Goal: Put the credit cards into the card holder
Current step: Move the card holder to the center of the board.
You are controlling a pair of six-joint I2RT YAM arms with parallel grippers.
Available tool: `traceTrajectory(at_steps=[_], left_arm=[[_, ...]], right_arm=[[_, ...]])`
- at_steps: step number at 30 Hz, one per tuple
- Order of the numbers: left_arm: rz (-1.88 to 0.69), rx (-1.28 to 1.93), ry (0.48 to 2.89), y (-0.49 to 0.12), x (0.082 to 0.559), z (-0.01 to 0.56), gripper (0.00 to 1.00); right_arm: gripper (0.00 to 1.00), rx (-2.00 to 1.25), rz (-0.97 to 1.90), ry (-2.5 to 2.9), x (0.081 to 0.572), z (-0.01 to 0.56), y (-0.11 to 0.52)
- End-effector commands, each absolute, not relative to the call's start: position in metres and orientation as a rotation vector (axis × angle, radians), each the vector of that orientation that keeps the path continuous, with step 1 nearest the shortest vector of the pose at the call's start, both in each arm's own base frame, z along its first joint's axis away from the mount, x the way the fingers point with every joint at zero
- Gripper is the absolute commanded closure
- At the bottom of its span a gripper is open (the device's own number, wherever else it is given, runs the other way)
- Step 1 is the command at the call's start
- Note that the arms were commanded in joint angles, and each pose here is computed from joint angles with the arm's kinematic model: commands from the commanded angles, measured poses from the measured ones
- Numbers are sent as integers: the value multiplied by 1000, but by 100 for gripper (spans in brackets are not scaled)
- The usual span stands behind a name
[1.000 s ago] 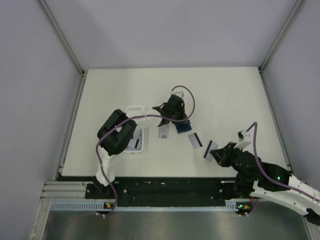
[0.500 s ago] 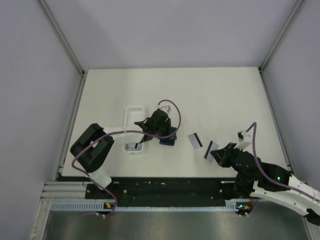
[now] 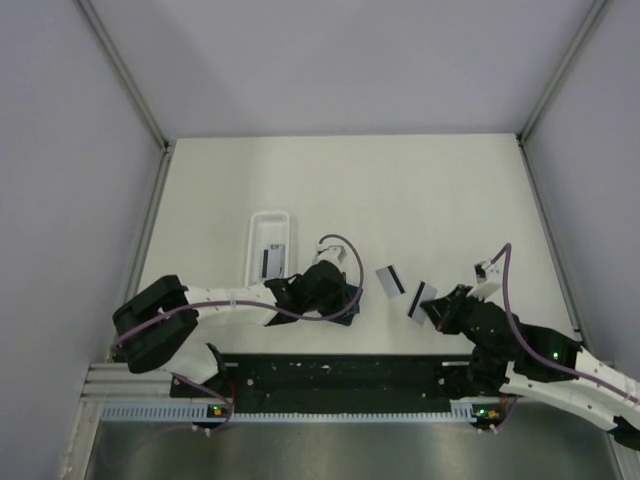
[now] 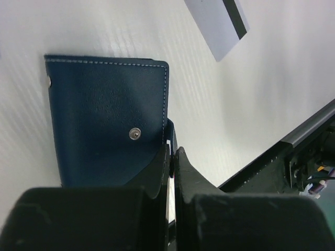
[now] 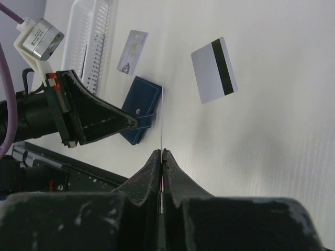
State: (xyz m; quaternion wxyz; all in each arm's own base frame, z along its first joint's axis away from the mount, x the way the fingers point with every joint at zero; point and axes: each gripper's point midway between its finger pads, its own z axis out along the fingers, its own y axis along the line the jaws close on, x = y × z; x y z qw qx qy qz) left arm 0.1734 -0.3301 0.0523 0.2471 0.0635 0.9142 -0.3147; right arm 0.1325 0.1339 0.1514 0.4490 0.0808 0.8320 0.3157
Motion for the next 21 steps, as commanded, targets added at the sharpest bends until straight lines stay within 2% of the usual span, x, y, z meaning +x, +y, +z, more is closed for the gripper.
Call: traceTrajectory(at_steps=[1,4,10,15,18,21], left_arm=[[-957,92,2397,-352,182,79,100],[-999,108,2383,-368,186,85,99],[-1016,141,2359,-374,188,98,62],[-981,130,2313,-350,185,117,45],[-926,87,2265,-325,188,130,44],[-826,43,2267,-295,186,120,44]], right_arm=[[100,231,783,2048,135,154,133],[100,231,785,2051,135,153,133],[100,224,782,2057,134,152,134],[100,237,764,2075,135,149,135],[100,233,722,2101,138,149,138],[100,189,674,2115,143,155,146]])
